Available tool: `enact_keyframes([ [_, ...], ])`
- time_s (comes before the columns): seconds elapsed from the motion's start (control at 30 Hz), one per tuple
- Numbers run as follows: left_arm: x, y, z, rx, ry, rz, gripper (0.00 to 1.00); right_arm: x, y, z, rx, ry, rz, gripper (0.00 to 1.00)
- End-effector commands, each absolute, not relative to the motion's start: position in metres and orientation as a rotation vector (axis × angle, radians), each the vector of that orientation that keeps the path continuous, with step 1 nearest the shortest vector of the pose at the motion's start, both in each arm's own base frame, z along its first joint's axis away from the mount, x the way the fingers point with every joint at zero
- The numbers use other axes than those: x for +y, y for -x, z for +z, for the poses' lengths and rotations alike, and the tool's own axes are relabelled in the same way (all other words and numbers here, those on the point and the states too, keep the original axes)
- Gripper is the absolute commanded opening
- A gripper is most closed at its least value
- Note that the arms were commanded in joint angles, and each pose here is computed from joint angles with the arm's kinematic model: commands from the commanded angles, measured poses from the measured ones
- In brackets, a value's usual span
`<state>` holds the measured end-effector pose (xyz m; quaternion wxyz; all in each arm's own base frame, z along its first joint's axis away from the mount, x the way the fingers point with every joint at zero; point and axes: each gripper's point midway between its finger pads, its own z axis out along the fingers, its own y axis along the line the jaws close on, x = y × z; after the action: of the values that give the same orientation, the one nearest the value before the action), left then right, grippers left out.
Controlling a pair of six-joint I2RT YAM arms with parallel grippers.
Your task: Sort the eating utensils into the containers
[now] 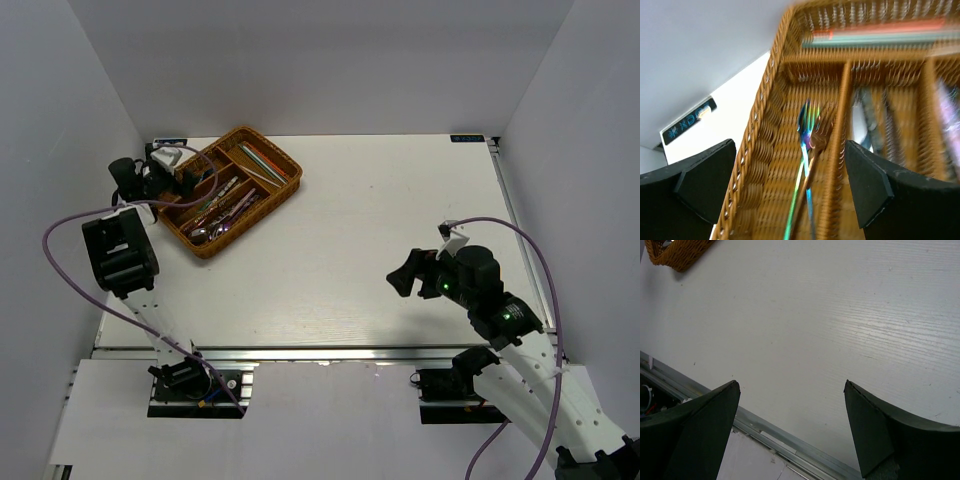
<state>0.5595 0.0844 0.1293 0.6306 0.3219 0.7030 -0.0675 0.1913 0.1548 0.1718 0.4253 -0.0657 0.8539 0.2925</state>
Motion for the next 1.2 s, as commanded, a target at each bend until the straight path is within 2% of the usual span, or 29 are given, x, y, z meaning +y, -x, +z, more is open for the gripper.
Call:
enact_keyframes([
  [0.0, 0.053, -0.533, 0.28, 1.244, -0.664, -0.152, 0.98, 0.159, -0.2, 0.188, 2.069, 0.189, 0.745, 0.89],
  [0.13, 0.01, -0.505, 0.358, 1.104, -0.527, -0.287, 0.98, 0.156, -0.21, 0.197, 2.036, 0.199, 0.692, 0.89],
  [0.23, 0.019, -0.518, 0.398, 1.252, -0.136, -0.487, 0.98, 0.141, -0.231, 0.208, 1.999, 0.139, 0.556, 0.89],
  [0.27, 0.018, -0.518, 0.39, 1.35, 0.002, -0.56, 0.98, 0.136, -0.236, 0.213, 1.99, 0.124, 0.519, 0.89],
  [0.33, 0.035, -0.496, 0.419, 1.338, 0.201, -0.495, 0.98, 0.121, -0.248, 0.225, 1.98, 0.085, 0.403, 0.89],
  [0.37, 0.044, -0.485, 0.397, 1.442, 0.336, -0.469, 0.98, 0.106, -0.253, 0.228, 1.981, 0.058, 0.302, 0.89],
  [0.43, 0.075, -0.455, 0.382, 1.466, 0.546, -0.305, 0.98, 0.092, -0.26, 0.25, 1.972, 0.002, 0.209, 0.89],
  [0.47, 0.076, -0.419, 0.387, 1.492, 0.563, -0.231, 0.98, 0.08, -0.258, 0.247, 2.008, -0.011, 0.13, 0.89],
  [0.5, 0.091, -0.399, 0.367, 1.523, 0.637, -0.119, 0.98, 0.077, -0.257, 0.253, 2.003, -0.013, 0.111, 0.89],
  [0.6, 0.101, -0.325, 0.352, 1.563, 0.678, 0.062, 0.98, 0.068, -0.249, 0.281, 1.952, -0.038, 0.112, 0.89],
  [0.63, 0.101, -0.311, 0.317, 1.613, 0.69, 0.103, 0.98, 0.067, -0.247, 0.284, 1.937, -0.041, 0.119, 0.9],
  [0.67, 0.08, -0.291, 0.332, 1.54, 0.627, 0.074, 0.98, 0.065, -0.242, 0.292, 1.899, -0.042, 0.138, 0.89],
  [0.77, 0.055, -0.276, 0.273, 1.658, 0.565, 0.005, 0.98, 0.064, -0.233, 0.293, 1.849, -0.005, 0.166, 0.89],
  [0.87, 0.053, -0.261, 0.226, 1.775, 0.524, 0.052, 0.98, 0.073, -0.223, 0.288, 1.857, 0.036, 0.234, 0.89],
  [1.03, 0.046, -0.251, 0.242, 1.682, 0.499, 0.028, 0.98, 0.065, -0.218, 0.266, 1.87, 0.021, 0.205, 0.89],
  [1.17, 0.04, -0.257, 0.232, 1.714, 0.499, -0.003, 0.98, 0.067, -0.219, 0.252, 1.866, 0.026, 0.21, 0.89],
])
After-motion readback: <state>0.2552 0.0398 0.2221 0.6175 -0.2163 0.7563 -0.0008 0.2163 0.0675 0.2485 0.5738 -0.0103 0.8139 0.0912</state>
